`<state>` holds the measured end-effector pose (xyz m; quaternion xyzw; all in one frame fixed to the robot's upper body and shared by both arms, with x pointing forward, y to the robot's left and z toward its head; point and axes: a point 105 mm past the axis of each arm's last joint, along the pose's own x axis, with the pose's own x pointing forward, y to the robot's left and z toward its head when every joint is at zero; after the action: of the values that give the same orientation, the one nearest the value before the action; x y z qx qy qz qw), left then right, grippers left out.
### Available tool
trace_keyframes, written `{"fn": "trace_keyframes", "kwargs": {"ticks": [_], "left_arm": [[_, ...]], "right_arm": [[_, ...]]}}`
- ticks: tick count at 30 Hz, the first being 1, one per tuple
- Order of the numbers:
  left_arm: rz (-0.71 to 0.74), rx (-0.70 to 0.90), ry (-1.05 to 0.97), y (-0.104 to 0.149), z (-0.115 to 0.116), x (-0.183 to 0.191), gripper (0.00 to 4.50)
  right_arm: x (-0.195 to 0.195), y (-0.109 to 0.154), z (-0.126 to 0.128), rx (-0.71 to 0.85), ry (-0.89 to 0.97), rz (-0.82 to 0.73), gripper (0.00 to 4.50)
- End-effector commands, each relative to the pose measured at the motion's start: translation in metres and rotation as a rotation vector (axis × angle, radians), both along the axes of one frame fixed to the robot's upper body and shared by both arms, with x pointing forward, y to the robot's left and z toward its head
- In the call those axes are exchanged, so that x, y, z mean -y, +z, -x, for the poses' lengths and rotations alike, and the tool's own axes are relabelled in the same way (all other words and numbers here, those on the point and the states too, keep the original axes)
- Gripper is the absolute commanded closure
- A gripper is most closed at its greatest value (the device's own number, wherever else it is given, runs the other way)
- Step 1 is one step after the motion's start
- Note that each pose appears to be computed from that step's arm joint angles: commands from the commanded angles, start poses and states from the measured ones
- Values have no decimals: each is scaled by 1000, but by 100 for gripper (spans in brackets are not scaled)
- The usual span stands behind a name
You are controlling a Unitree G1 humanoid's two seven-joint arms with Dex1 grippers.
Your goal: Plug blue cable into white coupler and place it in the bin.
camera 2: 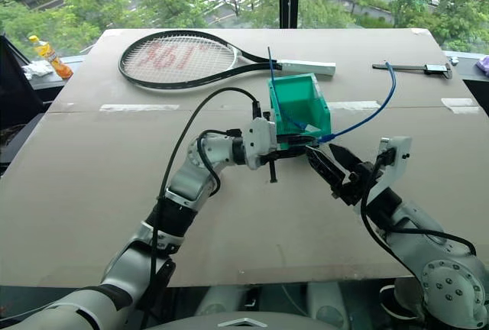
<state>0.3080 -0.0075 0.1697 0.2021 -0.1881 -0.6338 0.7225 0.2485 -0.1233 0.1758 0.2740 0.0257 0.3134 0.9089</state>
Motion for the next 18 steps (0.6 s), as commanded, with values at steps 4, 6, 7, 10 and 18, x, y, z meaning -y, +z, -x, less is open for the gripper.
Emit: {"fn": "trace_keyframes", "kwargs": {"ticks": [4,6,7,10,18], "left_arm": [[23,62,6,10,-1,-2,450],[23,64,8,10,-2,-2,450],[24,68,10,11,-2,-2,450],[24,74,13,12,-3,-3,450],[22,87,14,12,-3,-4,450]], "right_arm": [[3,18,-8,63,-29,-63,52],[4,17,-10,61,-28,-62,52],[4,17,-10,60,-27,-61,52],[4,14,-11,53,-19,-53,175],[2,11,-13,53,-2,-40,444]]}}
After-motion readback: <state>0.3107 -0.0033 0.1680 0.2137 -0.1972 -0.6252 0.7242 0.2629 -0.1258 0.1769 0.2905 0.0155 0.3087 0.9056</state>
